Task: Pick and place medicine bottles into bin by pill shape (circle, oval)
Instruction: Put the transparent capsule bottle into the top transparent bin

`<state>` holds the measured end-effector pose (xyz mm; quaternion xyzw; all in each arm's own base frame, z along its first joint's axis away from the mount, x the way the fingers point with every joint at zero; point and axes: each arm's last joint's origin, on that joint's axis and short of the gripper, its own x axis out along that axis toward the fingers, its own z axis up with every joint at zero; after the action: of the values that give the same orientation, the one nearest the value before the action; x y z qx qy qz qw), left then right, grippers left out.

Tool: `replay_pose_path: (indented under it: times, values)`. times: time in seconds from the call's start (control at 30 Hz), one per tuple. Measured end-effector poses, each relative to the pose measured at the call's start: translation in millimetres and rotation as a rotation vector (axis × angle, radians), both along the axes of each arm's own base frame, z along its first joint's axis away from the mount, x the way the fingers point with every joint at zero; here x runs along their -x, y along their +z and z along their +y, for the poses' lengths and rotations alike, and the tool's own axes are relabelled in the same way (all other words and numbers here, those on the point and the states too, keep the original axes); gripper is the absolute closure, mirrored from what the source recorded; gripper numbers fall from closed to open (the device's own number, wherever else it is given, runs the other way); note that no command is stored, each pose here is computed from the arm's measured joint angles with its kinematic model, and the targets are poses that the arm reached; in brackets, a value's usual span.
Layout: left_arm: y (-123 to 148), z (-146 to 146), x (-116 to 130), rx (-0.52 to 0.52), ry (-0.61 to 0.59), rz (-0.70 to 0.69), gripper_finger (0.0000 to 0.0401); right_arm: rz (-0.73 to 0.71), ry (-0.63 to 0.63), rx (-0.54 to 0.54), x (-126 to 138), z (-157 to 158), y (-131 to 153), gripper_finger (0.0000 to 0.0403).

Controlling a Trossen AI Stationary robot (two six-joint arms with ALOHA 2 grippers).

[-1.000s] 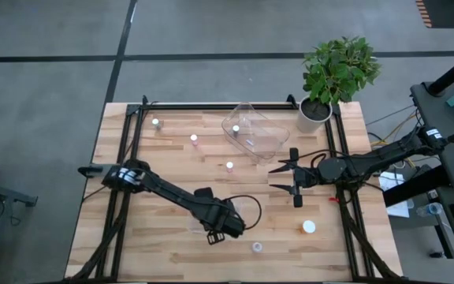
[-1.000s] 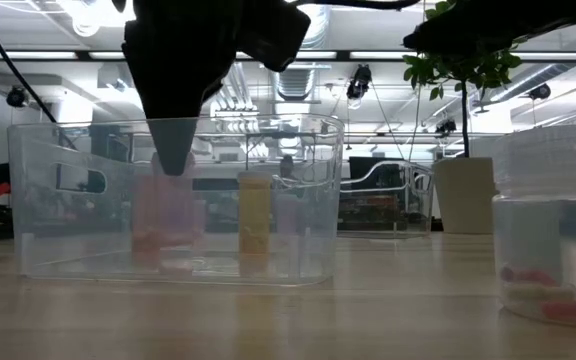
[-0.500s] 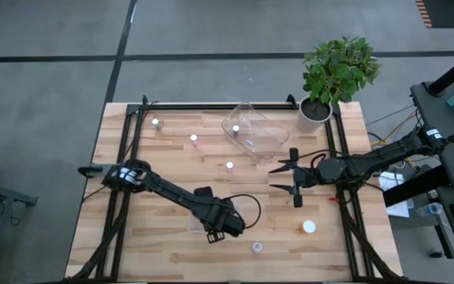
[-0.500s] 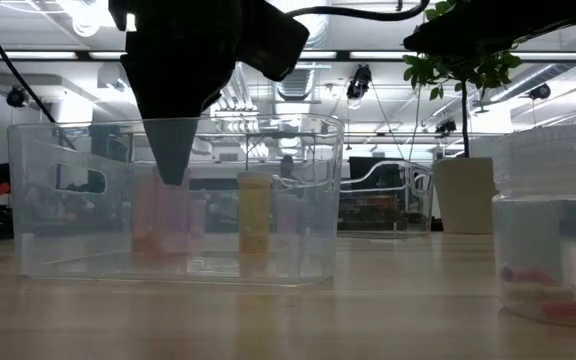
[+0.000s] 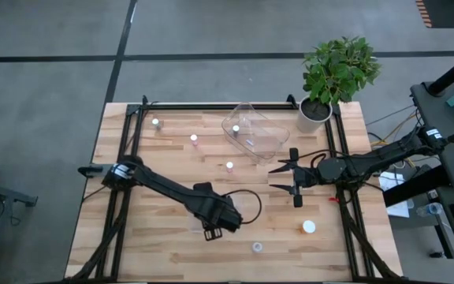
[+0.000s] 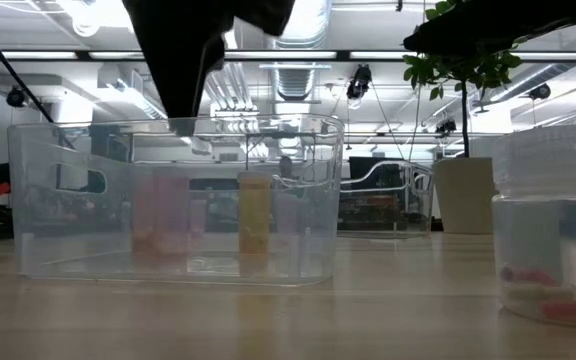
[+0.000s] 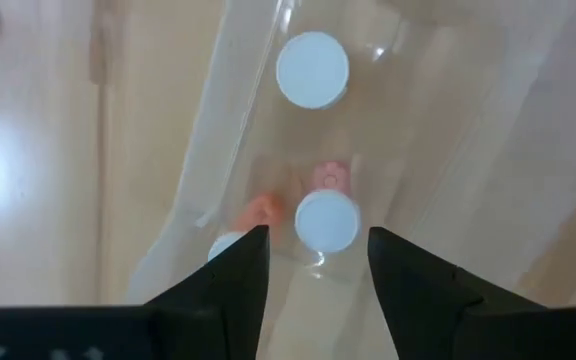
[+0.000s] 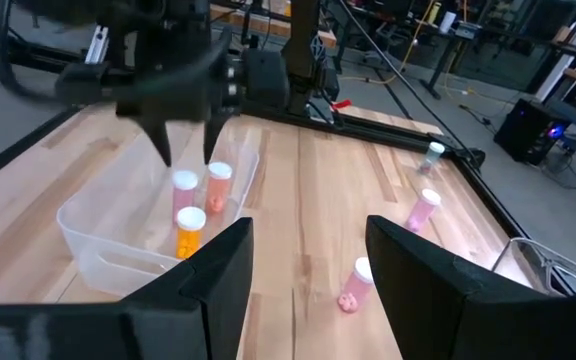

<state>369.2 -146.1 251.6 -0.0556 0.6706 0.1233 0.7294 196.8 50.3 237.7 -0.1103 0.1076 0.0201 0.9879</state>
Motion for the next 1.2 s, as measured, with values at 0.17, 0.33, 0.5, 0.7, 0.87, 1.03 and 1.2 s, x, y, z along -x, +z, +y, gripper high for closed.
replay_pose_path:
  times: [0.17,0.33,0.5,0.7,0.87,1.03,1.2]
  values:
    - [24,5,8,-0.051,-0.073,-0.078,0.0245,0.0,-0.002,-0.009,0,0,0,0.0216]
    - [49,7,15,-0.15,-0.212,-0.239,0.0245,0.001,-0.013,-0.061,0,0,0,0.0216]
    - [66,5,22,-0.176,-0.338,-0.442,0.0245,0.02,-0.037,-0.172,1,0,-2,0.0216]
    - [69,12,39,-0.168,-0.402,-0.654,0.0245,0.092,0.002,-0.282,3,10,-8,0.0216]
    - [64,22,59,-0.153,-0.38,-0.794,0.0245,0.132,0.063,-0.342,8,27,-11,0.0216]
    - [58,32,76,-0.205,-0.351,-0.909,0.0245,0.163,0.124,-0.382,5,48,-6,0.0216]
    - [51,41,87,-0.291,-0.361,-0.993,0.0245,0.225,0.178,-0.354,-8,74,-1,0.0216]
